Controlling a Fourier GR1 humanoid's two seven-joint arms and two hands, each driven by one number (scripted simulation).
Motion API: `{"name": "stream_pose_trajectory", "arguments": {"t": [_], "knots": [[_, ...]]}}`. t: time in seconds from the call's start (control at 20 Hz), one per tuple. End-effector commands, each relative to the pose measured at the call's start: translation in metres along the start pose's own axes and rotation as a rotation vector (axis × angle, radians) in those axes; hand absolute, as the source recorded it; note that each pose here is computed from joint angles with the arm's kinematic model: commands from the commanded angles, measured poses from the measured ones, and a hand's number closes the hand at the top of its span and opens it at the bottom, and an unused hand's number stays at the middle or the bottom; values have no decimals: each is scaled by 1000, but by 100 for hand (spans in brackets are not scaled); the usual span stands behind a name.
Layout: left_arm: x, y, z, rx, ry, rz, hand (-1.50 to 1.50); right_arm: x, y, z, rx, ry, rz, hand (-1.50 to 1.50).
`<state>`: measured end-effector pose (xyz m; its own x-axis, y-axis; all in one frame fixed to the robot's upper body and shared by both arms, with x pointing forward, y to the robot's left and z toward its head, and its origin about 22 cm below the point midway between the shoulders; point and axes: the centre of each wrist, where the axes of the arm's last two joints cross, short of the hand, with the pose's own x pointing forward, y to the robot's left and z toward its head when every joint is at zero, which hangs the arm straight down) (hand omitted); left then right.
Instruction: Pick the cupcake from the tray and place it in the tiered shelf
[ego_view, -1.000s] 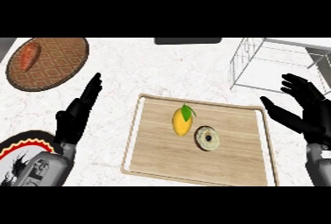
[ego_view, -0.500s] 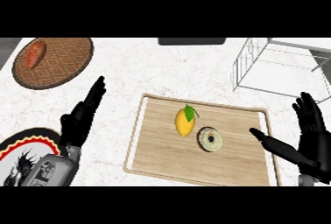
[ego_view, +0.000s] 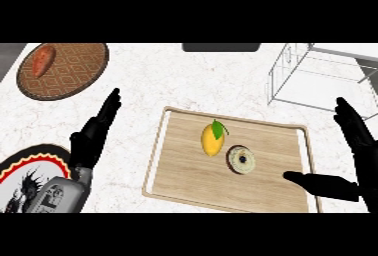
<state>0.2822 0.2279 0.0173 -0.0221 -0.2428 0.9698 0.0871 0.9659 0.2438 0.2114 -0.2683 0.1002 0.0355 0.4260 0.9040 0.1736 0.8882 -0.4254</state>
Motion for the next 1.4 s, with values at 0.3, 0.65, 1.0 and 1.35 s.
{"name": "stream_pose_trajectory", "arguments": {"t": [0.3, 0.65, 1.0, 1.35], "knots": [[3, -19, 3, -18, -3, 3, 0, 80, 2, 17, 271, 164, 463, -150], [-3, -2, 0, -4, -15, 5, 0, 124, 28, 23, 286, 231, 565, -150], [5, -8, 5, -3, -2, 15, 0, 133, 47, 32, 292, 210, 543, -150], [-10, -1, 8, -14, -1, 26, 0, 143, 66, 2, 240, 222, 561, -150]]}}
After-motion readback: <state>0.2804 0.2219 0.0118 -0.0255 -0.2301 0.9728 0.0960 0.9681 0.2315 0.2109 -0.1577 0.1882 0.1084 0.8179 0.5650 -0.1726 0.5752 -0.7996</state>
